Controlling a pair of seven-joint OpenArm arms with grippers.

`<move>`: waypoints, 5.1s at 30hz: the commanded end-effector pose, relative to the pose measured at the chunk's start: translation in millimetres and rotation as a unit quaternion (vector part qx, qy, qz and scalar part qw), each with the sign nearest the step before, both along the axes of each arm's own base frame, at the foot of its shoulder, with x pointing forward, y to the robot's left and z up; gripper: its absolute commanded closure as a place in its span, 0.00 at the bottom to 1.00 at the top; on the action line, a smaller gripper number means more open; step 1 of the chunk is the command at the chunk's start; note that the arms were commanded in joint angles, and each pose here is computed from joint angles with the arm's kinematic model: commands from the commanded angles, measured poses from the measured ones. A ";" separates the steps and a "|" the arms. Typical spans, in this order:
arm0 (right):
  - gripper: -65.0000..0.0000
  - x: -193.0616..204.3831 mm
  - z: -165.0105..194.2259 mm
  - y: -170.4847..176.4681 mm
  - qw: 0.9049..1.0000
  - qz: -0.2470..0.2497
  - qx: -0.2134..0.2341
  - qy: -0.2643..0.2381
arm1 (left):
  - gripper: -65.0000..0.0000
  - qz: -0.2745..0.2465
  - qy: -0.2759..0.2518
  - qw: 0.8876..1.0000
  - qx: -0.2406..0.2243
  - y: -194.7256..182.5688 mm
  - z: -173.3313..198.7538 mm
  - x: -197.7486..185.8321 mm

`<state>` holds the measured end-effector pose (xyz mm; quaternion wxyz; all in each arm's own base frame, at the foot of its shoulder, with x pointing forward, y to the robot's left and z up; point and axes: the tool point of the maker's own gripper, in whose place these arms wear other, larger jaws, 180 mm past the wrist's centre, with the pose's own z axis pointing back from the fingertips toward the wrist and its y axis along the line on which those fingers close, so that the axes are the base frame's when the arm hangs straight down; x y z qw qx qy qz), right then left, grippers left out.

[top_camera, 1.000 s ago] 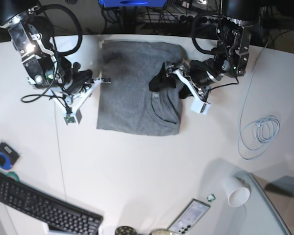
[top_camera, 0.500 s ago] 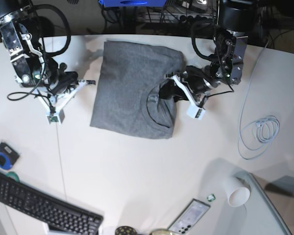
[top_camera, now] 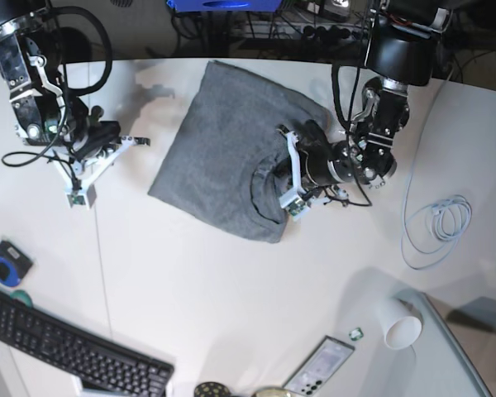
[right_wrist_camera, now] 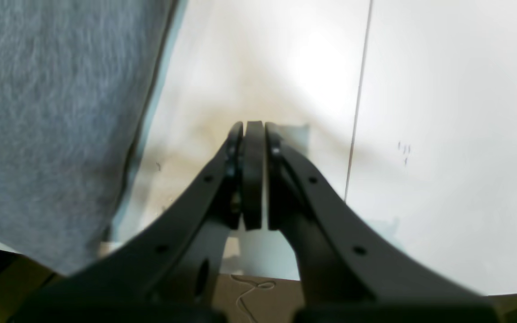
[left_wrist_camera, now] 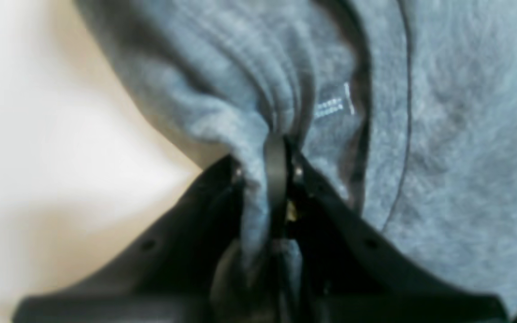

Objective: Layout the t-shirt on the table in an organized manner, then fold the t-shirt properly
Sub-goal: 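Drag the collar edge with the left gripper to square the stack, then grasp the collar-side corners of the shirt with both grippers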

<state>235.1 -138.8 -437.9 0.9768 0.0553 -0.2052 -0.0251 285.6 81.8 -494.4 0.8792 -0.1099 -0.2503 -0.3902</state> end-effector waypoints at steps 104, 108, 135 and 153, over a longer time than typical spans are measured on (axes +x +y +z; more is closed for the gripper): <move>0.35 137.4 21.1 65.5 0.949 0.300 -0.001 -0.100 | 0.99 0.227 -0.123 0.966 0.036 163.6 46.7 -39.9; 0.35 140.6 18.0 71.0 0.950 0.297 0.008 -0.102 | 0.79 0.227 -0.123 0.966 0.030 160.7 46.5 -38.6; 0.95 128.8 5.6 90.2 0.943 0.321 0.037 -0.083 | 0.36 0.163 -0.088 0.982 -0.048 66.8 18.6 36.0; 0.94 131.1 7.0 88.9 0.943 0.321 0.034 -0.084 | 0.35 0.175 -0.100 0.978 -0.061 69.9 72.5 51.9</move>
